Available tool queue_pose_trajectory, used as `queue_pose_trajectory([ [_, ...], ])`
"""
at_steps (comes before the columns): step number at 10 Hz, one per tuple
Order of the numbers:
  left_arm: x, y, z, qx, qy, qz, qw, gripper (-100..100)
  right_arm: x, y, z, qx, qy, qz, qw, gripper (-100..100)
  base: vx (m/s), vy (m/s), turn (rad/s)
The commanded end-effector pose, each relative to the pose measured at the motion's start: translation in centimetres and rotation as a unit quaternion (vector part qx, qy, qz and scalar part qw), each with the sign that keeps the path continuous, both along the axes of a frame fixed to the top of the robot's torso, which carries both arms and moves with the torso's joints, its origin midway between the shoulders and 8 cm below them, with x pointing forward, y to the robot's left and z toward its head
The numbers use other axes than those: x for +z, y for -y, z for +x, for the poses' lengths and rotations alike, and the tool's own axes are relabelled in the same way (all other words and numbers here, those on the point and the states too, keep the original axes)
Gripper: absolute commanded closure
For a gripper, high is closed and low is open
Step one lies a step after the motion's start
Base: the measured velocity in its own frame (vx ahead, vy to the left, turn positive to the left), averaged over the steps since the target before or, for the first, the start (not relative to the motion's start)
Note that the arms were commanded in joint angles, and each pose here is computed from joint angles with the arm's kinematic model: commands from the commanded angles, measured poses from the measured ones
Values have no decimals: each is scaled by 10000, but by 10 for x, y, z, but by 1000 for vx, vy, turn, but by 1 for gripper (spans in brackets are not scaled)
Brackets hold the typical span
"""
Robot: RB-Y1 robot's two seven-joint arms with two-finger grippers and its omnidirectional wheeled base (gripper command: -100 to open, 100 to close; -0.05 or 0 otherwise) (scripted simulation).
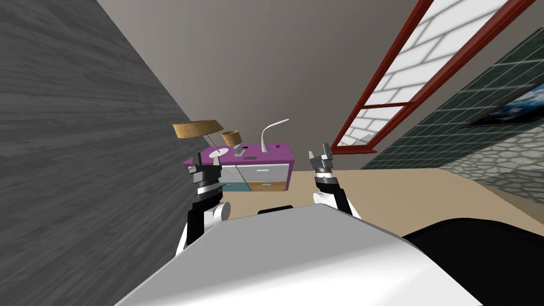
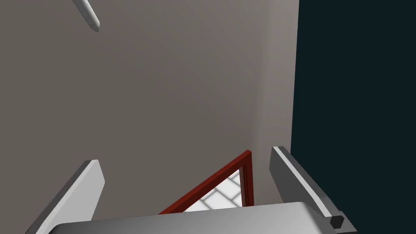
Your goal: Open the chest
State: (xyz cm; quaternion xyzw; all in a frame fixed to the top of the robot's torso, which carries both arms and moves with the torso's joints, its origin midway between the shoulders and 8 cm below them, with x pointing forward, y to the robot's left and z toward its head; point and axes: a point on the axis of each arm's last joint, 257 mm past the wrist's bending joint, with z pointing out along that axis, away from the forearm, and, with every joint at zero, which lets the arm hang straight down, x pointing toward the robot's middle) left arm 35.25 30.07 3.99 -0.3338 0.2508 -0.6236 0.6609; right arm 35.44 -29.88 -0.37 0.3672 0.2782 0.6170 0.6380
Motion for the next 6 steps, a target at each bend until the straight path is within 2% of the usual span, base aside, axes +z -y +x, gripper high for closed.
queue_pose_trajectory([
  [1,0,0,0,0,0,0,10000,0,0,0,0,0,0,0,10000,0,0,0,0],
  [6,0,0,0,0,2,0,10000,0,0,0,0,0,2,-1,10000,0,0,0,0],
])
